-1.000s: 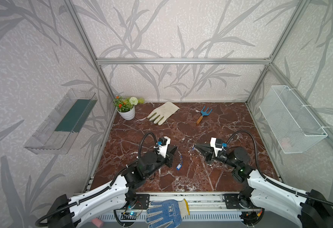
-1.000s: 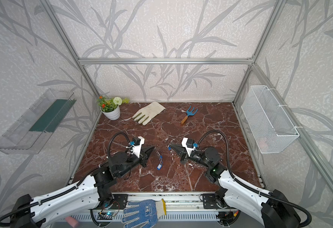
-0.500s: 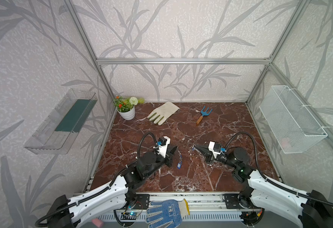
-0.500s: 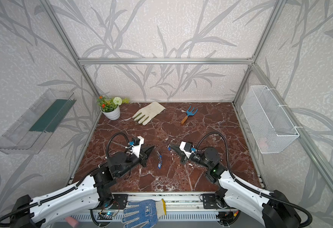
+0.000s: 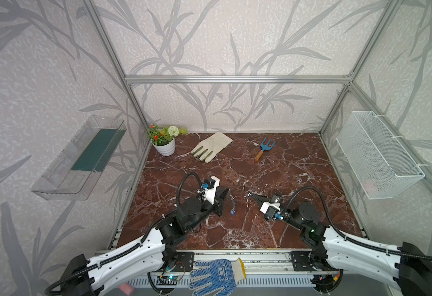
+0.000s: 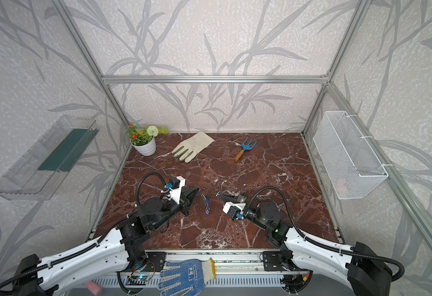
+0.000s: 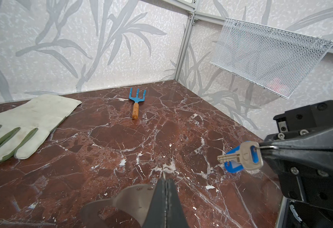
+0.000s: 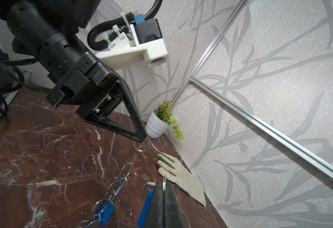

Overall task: Attach keys to a key ring
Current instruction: Insert the key into the keyring.

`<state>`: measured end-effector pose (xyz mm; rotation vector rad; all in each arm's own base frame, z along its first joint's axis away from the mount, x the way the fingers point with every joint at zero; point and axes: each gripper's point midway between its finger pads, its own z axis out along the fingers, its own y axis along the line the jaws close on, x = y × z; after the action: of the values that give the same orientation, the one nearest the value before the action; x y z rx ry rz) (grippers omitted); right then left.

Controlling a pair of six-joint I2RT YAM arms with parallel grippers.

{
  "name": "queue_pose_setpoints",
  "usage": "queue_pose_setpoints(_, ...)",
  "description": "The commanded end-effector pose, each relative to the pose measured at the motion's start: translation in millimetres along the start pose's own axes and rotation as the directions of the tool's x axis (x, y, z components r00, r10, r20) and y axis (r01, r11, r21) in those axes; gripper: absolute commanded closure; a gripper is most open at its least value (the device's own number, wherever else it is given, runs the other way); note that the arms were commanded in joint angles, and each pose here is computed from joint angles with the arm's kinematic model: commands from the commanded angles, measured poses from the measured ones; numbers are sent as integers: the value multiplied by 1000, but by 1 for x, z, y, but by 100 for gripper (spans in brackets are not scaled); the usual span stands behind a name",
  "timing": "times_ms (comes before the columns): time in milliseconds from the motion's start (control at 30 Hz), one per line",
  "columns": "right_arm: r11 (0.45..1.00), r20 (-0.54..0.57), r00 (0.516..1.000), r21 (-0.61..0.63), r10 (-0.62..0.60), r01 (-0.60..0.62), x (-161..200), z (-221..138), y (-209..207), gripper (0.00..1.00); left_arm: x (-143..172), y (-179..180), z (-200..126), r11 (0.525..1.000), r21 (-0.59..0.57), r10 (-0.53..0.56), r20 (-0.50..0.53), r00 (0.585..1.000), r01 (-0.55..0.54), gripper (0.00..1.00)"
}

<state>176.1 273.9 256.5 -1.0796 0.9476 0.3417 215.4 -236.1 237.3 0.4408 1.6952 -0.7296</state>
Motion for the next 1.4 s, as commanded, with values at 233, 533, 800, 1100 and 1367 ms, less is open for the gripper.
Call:
queue_pose_setpoints(233, 994, 9, 996, 74, -84, 83, -8, -4, -10, 100, -17, -2, -4, 1000, 5, 8, 68, 998, -8, 100)
queue_pose_setpoints(533, 997, 3, 999, 65, -50, 50, -6, -5, -8, 100, -19, -2, -4, 1000, 6, 9, 71, 997, -10, 100)
queue_pose_setpoints(800, 992, -117, 988, 90, 100, -89, 15, 4, -13, 100, -19, 16, -3, 990, -131, 50, -38, 998, -54, 100)
queue_pose_setpoints(1100, 984, -132, 984, 149, 117, -97, 28, 3, -15, 100, -20, 7, 2, 975, -76, 204, -81, 976, -210, 100)
queue_pose_setpoints(1367, 988, -84, 990, 113, 113, -103, 16, 0, -12, 100, -25, -8, 0, 925, 24, 379, -111, 919, -379, 100)
